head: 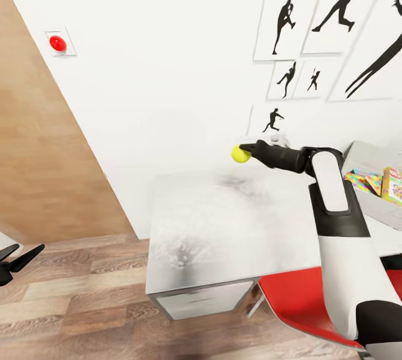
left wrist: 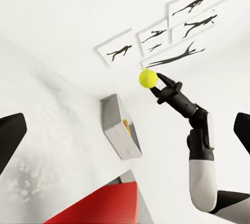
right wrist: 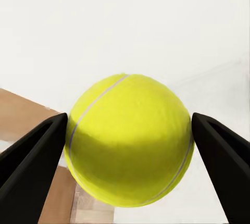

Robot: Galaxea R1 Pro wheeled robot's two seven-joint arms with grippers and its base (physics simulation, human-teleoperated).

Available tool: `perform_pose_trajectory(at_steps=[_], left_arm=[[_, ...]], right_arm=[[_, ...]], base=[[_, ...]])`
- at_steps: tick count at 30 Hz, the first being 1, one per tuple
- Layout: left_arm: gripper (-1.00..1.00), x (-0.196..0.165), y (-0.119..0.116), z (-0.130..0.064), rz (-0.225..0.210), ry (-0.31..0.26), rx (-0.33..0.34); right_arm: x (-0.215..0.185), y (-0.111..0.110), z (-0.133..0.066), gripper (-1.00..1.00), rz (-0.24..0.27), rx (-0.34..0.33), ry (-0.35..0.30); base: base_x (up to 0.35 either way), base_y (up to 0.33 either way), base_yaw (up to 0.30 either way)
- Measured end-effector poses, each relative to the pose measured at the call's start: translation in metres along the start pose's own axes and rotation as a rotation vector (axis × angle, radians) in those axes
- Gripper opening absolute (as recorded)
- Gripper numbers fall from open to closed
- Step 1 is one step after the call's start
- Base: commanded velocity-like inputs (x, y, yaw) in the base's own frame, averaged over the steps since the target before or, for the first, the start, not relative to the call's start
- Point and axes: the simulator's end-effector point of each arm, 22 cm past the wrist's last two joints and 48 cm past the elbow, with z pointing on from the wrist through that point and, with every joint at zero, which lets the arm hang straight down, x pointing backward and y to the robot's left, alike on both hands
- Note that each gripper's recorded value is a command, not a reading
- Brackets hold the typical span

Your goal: Put all the toys in the child's room - the three board games (two on the bed and one on the table), the two jigsaw puzzles on the table, and the tennis ball on the table - inside the toy box on the table in the child's room.

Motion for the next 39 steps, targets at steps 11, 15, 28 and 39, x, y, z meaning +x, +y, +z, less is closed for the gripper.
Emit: perform_pose_trajectory(at_steps=[11, 15, 28, 39], left_arm=[[1.0, -0.002, -0.007, 0.0, 0.01, -0.003, 0.013], [1.0, -0.003, -0.01, 0.0, 0.014, -0.005, 0.017], [1.0, -0.007, -0.03, 0.003, 0.058, 0.001, 0.052], [1.0, 0.008, -0.072, 0.055, 0.077, 0.14, 0.152]], right_arm=[[-0.015, 0.007, -0.016, -1.0, -0.022, -0.013, -0.029], [-0.018, 0.011, -0.019, -1.0, -0.023, -0.018, -0.035], [-0.024, 0.02, -0.028, -1.0, -0.029, -0.031, -0.048], [-0.035, 0.019, -0.039, -1.0, -0.041, -0.02, -0.069]], base=[[0.021, -0.224, -0.12], [0.084, -0.019, -0.194], [0.073, -0.016, -0.204], [0.003, -0.002, -0.204]])
